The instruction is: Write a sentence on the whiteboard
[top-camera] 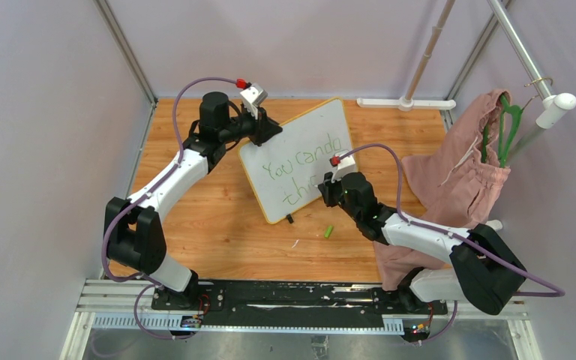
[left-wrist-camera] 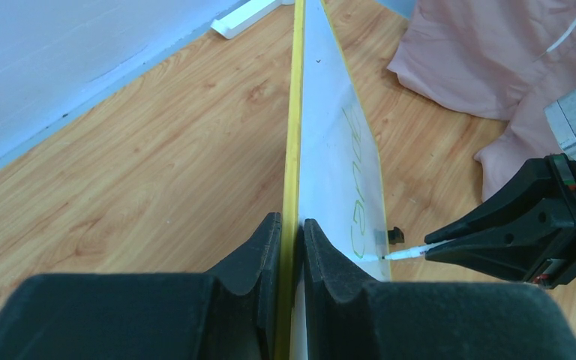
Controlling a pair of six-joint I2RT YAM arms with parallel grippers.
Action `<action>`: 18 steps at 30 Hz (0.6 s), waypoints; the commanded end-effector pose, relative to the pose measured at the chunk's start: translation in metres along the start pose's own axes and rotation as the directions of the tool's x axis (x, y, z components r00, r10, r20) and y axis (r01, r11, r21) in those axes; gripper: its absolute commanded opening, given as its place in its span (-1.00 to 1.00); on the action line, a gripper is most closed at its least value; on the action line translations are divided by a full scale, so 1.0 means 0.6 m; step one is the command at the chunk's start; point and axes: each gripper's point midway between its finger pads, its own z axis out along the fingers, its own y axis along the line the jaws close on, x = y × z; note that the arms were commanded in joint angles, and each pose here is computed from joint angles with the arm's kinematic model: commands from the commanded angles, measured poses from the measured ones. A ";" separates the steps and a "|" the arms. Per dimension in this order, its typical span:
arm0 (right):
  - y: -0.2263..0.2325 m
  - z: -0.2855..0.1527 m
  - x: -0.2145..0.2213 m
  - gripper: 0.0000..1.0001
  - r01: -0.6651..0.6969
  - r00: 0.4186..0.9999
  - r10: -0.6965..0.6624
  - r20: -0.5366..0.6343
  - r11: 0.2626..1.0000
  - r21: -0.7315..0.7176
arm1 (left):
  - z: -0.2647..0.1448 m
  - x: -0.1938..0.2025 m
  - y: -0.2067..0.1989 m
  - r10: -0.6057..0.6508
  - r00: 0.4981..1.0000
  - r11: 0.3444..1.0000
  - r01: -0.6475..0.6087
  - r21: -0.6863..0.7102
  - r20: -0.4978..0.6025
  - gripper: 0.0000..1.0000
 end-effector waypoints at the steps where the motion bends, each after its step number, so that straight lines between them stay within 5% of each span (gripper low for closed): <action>1: -0.015 0.001 -0.013 -1.00 0.000 1.000 -0.001 0.016 0.999 0.044 | 0.009 0.073 -0.052 -0.070 0.989 0.993 0.082 0.088 -0.131 -0.99; 18: -0.037 0.002 -0.020 -1.00 -0.017 1.000 0.015 0.027 0.997 0.077 | 0.010 0.073 -0.053 -0.070 0.989 0.993 0.082 0.089 -0.132 -0.99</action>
